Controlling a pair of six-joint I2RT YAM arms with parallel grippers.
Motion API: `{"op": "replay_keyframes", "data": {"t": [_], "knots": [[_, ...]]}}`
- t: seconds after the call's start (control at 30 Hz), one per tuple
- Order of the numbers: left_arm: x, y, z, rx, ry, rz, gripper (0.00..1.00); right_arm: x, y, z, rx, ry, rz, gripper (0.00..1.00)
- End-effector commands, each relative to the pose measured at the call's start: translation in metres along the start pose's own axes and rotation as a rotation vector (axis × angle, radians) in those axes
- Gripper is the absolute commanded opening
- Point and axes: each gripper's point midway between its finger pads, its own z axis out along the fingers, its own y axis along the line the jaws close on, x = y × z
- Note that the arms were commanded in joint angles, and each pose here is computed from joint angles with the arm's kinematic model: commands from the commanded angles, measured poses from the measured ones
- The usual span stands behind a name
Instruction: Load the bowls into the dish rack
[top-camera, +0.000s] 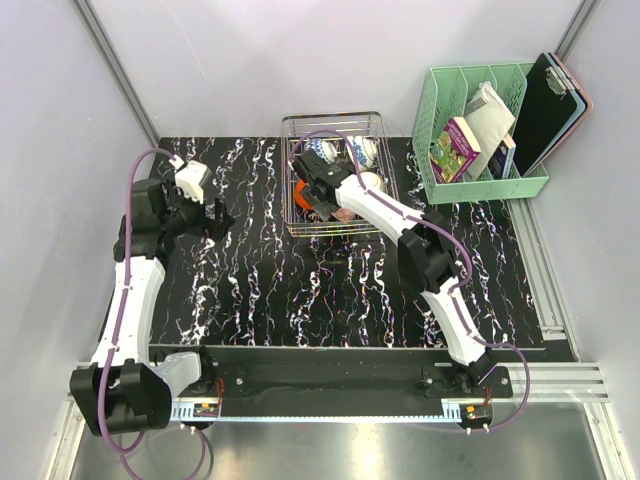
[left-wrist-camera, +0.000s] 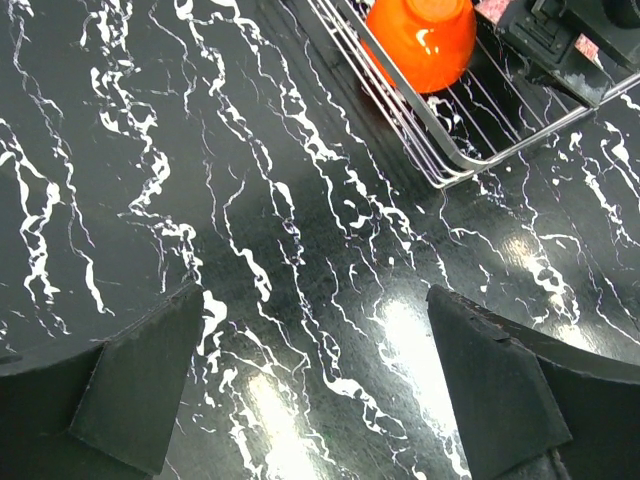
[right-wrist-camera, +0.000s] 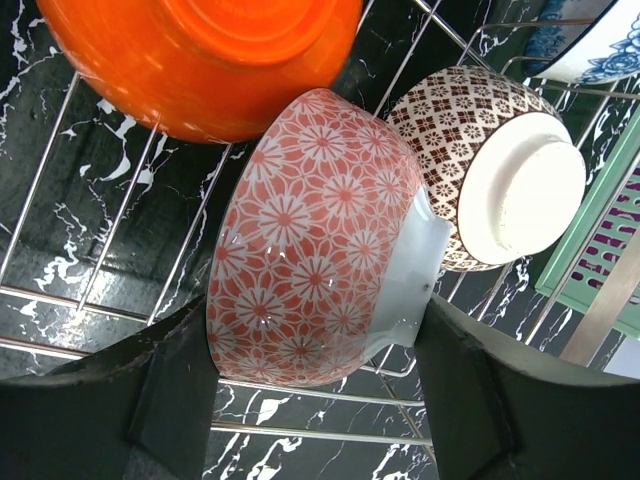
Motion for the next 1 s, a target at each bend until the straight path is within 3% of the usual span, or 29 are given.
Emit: {"op": "replay_keyframes", "data": {"t": [0.0,0.23,0.4,0.7,0.8,0.83,0.97], "knots": [[-0.017,-0.003,-0.004,0.018,-0.077,0.048,0.99,0.009,0.060,0.005,-0.116,0.033,-0.015,0.10],[-0.017,-0.002,-0.007,0.013,-0.085,0.059,0.99,0.019,0.075,0.005,-0.123,0.054,0.033,0.11],[-0.017,-0.002,-0.008,0.010,-0.087,0.061,0.99,0.031,0.080,0.000,-0.146,0.078,0.009,0.20],[-0.019,-0.003,-0.006,0.024,-0.095,0.046,0.99,0.039,0.069,-0.008,-0.122,0.083,-0.037,0.21],[-0.019,-0.003,-0.005,0.026,-0.094,0.040,0.99,0.040,0.075,-0.010,-0.159,0.089,-0.051,0.34],[-0.018,-0.003,-0.005,0.025,-0.092,0.039,0.99,0.041,0.079,-0.010,-0.182,0.095,-0.055,0.47],[-0.019,-0.002,-0.006,0.021,-0.095,0.046,0.99,0.038,0.086,-0.019,-0.247,0.089,-0.074,0.72]]}}
